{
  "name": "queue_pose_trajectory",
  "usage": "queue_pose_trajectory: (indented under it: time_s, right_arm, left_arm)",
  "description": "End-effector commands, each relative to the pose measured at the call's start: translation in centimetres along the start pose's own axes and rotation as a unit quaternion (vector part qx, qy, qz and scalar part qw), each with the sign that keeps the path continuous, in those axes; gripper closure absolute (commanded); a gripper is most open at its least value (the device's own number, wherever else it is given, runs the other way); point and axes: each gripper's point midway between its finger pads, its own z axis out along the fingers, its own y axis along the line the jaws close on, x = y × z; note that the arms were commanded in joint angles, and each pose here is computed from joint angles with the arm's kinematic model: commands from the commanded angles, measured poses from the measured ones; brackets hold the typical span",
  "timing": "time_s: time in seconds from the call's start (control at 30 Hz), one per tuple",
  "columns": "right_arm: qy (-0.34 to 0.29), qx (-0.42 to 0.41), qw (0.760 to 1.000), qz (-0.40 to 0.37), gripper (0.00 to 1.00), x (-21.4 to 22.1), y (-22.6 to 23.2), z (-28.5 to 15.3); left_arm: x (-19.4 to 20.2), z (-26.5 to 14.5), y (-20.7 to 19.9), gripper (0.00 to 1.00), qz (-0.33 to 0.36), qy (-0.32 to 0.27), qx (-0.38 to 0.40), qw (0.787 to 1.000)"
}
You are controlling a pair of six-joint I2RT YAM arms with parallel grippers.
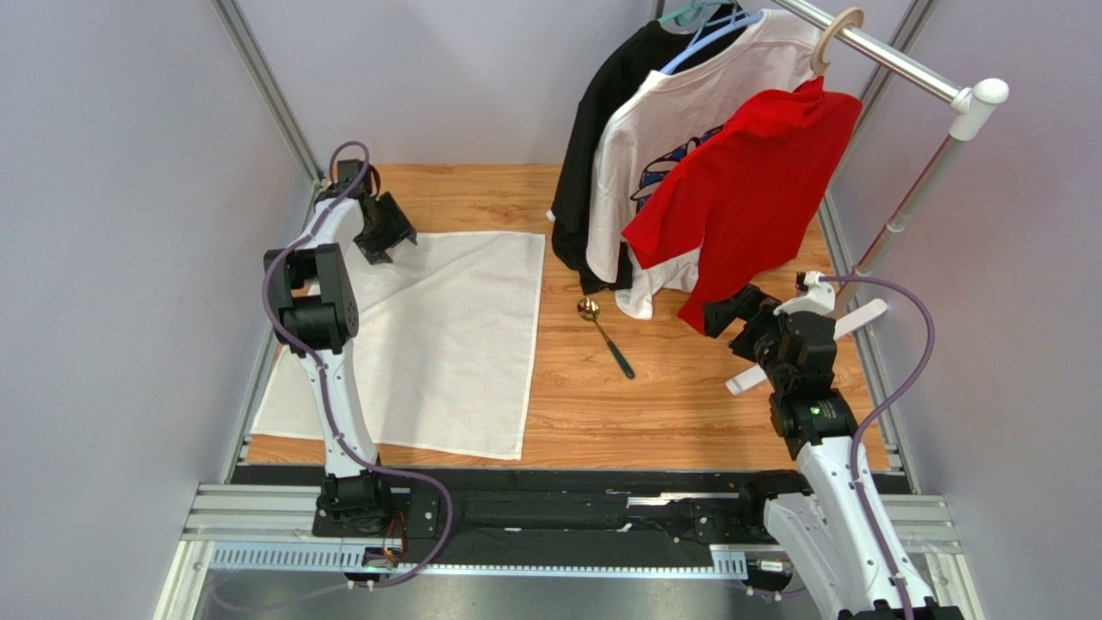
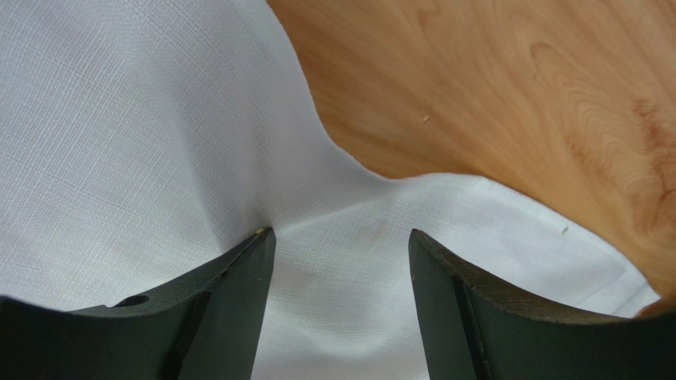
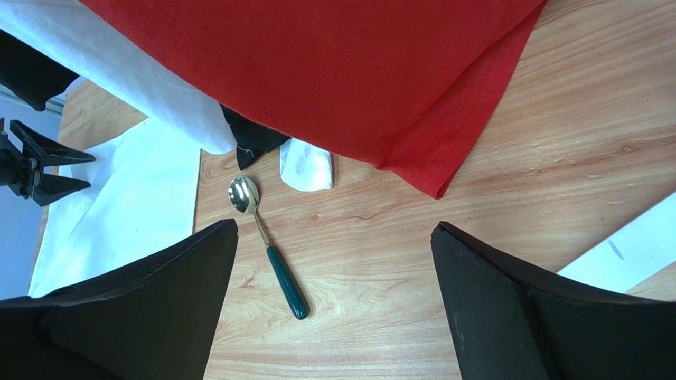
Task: Fold the napkin, place the utensils inside, and roll it up
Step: Flatten the napkin out
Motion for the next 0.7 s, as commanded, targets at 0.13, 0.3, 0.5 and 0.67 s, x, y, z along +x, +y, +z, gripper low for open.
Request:
queue_pose_trajectory:
  time_s: [0.13,0.3,0.5,0.67]
  right_arm:
    - [-0.039,-0.029,0.999,-0.002,0.02,-2.9,1.9,-0.5]
    - [-0.041,-0.032,0.999,-0.004,0.02,-3.0,2.1,-0.7]
    - [-0.047,-0.029,0.998,-0.006,0.02,-3.3,2.0,-1.0]
    - [-0.045,-0.026,0.999,-0.006,0.02,-3.3,1.9,-0.8]
  left_arm:
    - [0.0,-4.1,-5.0,0.27,0.07,-0.043,0.016,0.997]
    - [0.9,-2.9,-5.7,0.27,0.066,-0.037,0.008,0.997]
    - [1.9,-0.7,-4.9,0.27,0.058,-0.02,-0.003,0.998]
    - [1.2,0.1,-4.8,0.27,0.066,-0.024,-0.014,0.997]
